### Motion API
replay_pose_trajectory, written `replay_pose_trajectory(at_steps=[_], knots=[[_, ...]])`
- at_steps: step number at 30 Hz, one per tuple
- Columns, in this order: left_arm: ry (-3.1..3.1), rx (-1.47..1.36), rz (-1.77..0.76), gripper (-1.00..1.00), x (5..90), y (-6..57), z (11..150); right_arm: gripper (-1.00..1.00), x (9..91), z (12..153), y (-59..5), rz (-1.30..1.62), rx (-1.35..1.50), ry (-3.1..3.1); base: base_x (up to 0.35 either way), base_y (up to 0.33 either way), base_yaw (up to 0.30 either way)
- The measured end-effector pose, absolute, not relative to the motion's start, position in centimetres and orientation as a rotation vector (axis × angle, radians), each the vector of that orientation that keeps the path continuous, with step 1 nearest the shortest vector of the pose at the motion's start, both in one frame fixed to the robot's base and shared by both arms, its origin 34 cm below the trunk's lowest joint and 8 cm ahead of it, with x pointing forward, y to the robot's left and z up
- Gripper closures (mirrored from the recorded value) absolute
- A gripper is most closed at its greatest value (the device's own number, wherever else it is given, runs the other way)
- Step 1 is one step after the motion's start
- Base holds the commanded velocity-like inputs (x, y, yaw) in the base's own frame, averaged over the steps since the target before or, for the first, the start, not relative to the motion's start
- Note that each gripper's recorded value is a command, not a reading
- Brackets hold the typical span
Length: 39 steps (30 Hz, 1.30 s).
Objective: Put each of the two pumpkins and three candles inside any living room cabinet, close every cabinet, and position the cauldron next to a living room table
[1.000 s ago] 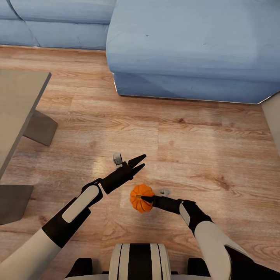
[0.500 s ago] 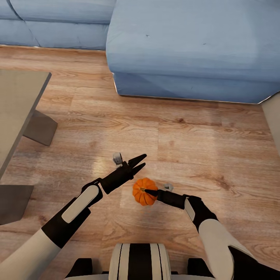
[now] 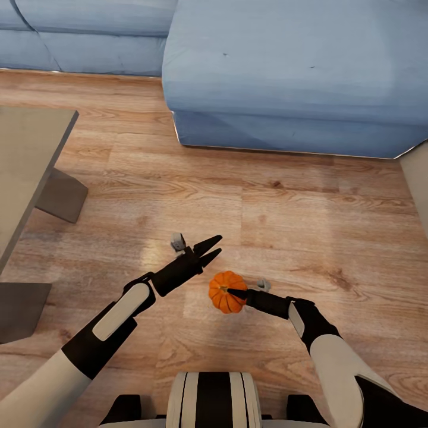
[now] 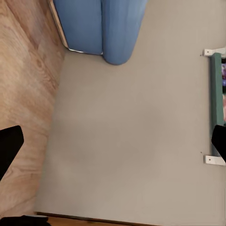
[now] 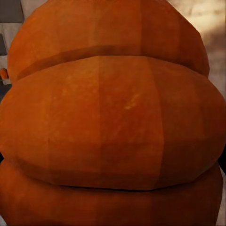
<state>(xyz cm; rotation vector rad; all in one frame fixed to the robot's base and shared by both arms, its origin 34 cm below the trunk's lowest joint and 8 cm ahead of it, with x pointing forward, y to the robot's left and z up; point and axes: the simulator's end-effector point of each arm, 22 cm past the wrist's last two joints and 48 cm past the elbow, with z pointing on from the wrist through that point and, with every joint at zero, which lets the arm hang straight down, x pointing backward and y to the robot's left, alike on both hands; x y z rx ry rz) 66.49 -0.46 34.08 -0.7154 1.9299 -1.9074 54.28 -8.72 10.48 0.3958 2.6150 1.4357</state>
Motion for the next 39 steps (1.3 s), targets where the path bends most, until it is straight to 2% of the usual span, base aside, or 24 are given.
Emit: replay_pose_trajectory(at_steps=[39], knots=[[1.834, -0.508, -1.919, -1.00, 68.5, -1.8, 45.6, 1.00, 59.5, 18.6, -8.6, 1.432, 0.287, 2.497, 0.000, 0.000, 0.000]])
